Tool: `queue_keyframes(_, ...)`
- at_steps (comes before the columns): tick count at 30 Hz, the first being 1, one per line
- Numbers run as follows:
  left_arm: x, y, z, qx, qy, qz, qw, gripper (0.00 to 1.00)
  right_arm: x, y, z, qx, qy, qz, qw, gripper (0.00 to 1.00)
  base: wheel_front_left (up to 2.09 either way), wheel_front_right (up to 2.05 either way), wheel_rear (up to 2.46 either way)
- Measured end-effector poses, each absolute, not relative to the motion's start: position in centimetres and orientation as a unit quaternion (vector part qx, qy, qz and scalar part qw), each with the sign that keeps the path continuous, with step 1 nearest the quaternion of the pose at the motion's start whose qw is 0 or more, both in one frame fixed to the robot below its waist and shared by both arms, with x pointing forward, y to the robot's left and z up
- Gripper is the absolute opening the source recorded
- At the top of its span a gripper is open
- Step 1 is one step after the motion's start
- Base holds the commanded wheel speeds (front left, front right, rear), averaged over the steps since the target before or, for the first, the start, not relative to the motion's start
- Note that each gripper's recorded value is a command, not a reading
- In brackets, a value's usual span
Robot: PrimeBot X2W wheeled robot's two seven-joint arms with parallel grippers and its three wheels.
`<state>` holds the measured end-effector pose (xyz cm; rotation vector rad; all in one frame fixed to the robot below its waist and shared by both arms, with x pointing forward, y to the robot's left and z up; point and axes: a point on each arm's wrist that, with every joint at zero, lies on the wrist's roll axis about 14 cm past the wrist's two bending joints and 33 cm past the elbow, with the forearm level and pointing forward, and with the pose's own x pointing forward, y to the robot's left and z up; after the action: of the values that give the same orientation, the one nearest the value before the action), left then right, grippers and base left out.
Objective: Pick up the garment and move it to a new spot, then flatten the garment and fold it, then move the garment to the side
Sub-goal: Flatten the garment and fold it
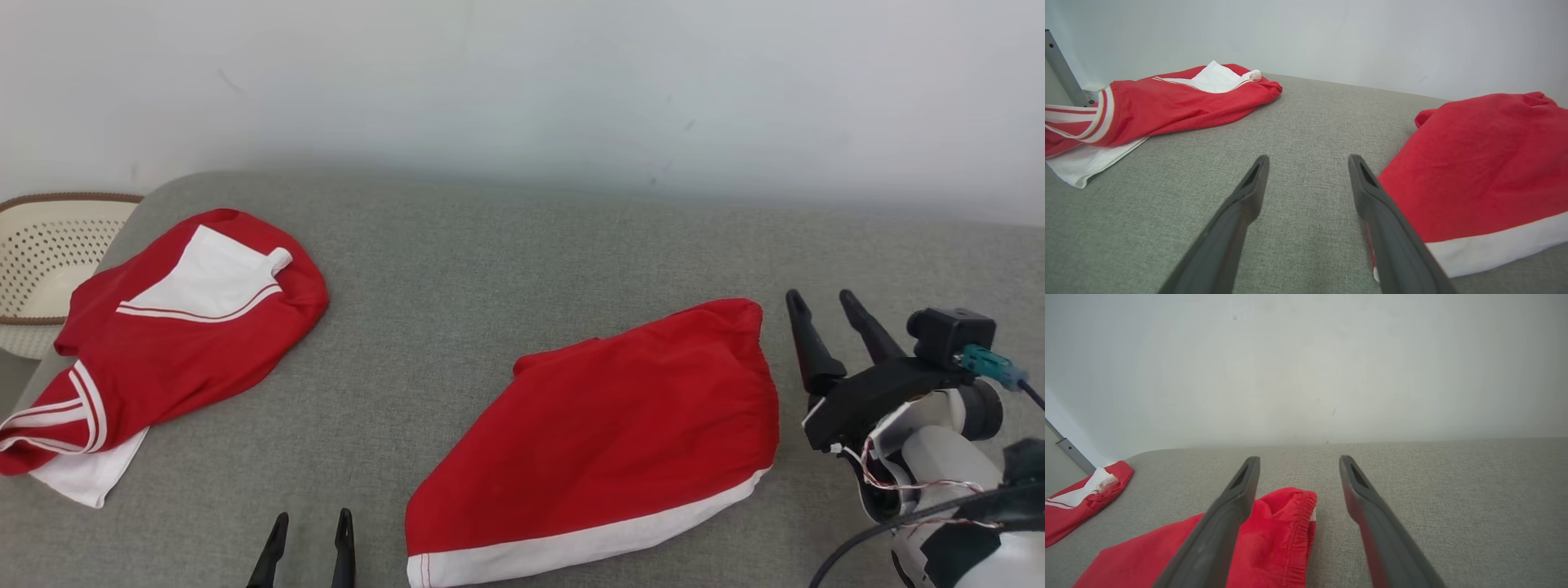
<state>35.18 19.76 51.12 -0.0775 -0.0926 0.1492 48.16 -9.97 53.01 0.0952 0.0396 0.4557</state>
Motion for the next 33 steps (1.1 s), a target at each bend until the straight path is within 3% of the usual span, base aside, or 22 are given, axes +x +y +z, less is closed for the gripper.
queue_keyframes(14,35.3,19.0,52.7,-0.032,-0.071,0.06,0.995,1.0,42.9,-12.7,56.1,0.067,-0.075,0.198,0.975,1.0,0.0,0.0,0.0)
queue_keyframes(33,35.6,17.8,55.1,-0.027,-0.108,0.036,0.993,1.0,36.6,-12.4,54.8,0.101,-0.079,0.184,0.975,1.0,0.0,0.0,0.0)
